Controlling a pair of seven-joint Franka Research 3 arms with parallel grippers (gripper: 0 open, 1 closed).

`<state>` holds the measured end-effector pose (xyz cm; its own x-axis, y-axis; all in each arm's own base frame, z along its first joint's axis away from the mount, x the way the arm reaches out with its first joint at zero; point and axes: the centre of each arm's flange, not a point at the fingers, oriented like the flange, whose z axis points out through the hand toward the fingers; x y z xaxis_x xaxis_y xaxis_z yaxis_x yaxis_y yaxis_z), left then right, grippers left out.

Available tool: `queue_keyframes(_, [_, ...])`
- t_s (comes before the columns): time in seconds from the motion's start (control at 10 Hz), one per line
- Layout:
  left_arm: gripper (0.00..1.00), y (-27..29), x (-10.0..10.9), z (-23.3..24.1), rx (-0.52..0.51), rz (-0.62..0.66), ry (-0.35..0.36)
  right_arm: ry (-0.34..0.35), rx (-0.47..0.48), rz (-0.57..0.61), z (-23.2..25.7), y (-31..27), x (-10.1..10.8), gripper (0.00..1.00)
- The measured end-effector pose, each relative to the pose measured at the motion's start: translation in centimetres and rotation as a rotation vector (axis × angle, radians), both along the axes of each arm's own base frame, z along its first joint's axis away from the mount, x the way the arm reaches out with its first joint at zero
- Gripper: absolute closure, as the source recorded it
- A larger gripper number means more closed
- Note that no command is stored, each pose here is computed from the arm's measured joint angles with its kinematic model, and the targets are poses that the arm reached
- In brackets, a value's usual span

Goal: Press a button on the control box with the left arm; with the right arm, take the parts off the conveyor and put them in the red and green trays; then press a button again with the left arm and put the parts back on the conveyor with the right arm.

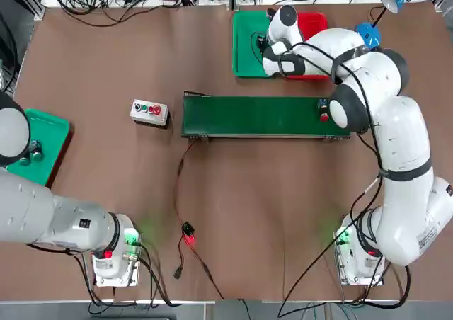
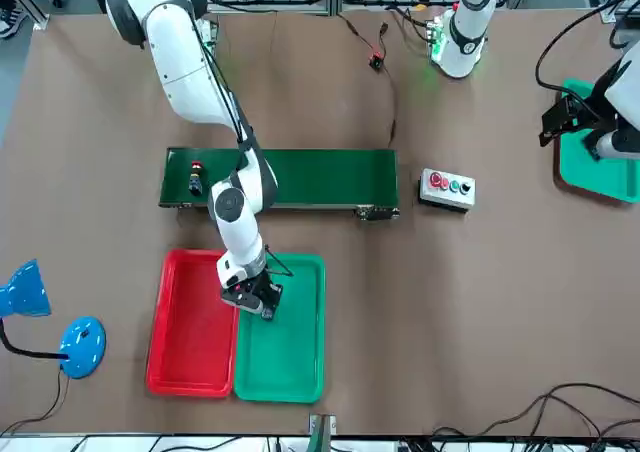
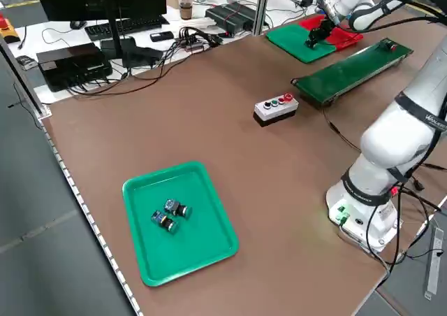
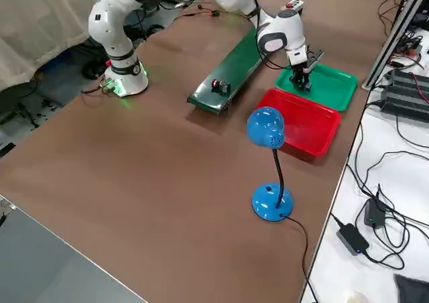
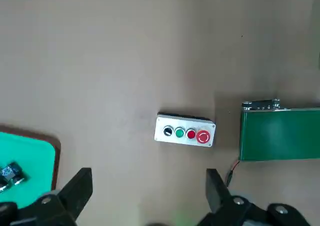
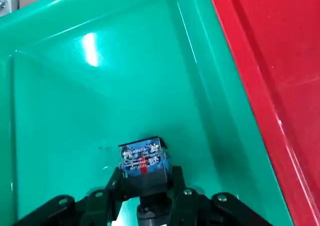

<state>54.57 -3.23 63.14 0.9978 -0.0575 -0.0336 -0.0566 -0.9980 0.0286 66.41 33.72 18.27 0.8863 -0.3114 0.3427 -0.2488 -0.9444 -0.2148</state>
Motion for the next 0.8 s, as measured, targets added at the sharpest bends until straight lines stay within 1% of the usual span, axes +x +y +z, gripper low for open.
queue_keyframes(0.1, [0.00, 0.0, 0.0, 0.0, 0.000, 0.000, 0.000, 0.014, -0.006, 0.000, 0.2, 0.1, 0.0, 0.58])
queue_keyframes(0.3, [0.00, 0.0, 0.0, 0.0, 0.000, 0.000, 0.000, 0.108, -0.048, 0.007, 1.5, 1.3, -0.5, 0.58])
queue_keyframes(0.4, [0.00, 0.0, 0.0, 0.0, 0.000, 0.000, 0.000, 0.150, -0.064, 0.009, 3.6, 1.9, -0.8, 0.58])
queue_keyframes(0.6, [0.00, 0.0, 0.0, 0.0, 0.000, 0.000, 0.000, 0.222, -0.084, 0.007, 9.4, 2.1, -1.5, 0.58])
queue_keyframes(0.8, [0.00, 0.1, 0.0, 0.0, 0.000, 0.001, 0.000, 0.289, -0.101, 0.020, 14.8, 2.8, -3.4, 0.58])
